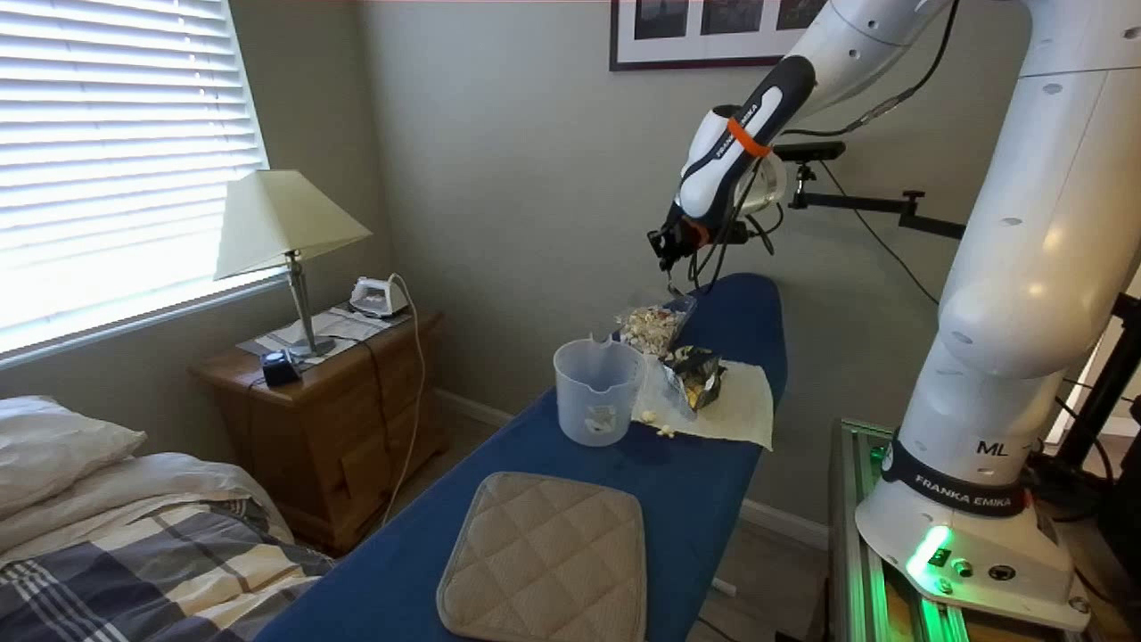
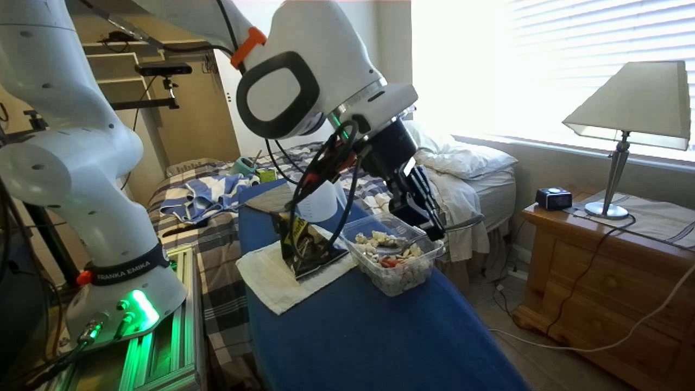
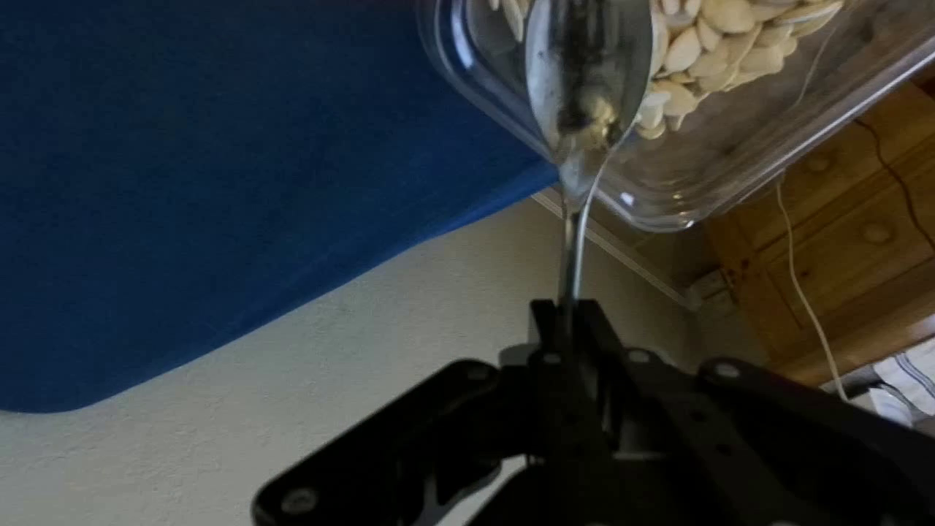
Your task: Get some of the contents of the clear bowl using the silver spoon
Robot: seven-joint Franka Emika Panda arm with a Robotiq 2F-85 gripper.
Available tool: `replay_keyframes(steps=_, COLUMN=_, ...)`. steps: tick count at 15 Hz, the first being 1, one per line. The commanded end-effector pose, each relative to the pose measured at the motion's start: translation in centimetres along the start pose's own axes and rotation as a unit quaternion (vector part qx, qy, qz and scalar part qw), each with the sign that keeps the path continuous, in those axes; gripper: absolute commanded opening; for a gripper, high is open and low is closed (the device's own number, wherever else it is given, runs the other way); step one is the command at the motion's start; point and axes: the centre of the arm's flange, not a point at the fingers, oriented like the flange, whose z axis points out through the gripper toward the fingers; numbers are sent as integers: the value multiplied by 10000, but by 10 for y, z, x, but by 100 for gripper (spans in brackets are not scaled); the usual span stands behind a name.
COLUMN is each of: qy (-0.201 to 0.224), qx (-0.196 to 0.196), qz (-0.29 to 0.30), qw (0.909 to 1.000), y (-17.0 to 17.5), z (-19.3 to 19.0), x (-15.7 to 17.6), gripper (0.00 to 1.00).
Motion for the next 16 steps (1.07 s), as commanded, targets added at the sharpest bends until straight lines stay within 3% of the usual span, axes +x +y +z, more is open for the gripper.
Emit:
replay_keyframes(steps=1, qy=470, qx=364, qz=-35, qw=9982, y=-9, z=-2, x=-31, gripper=2)
replay_keyframes(steps=8, qy=1151, qx=784, qz=-198, qw=9901, y=-22, z=7, x=-60, gripper=2)
replay_keyframes(steps=16, qy=1339, qx=810, qz=-391, qw=9869, y=-22, z=25, x=-75, gripper=2)
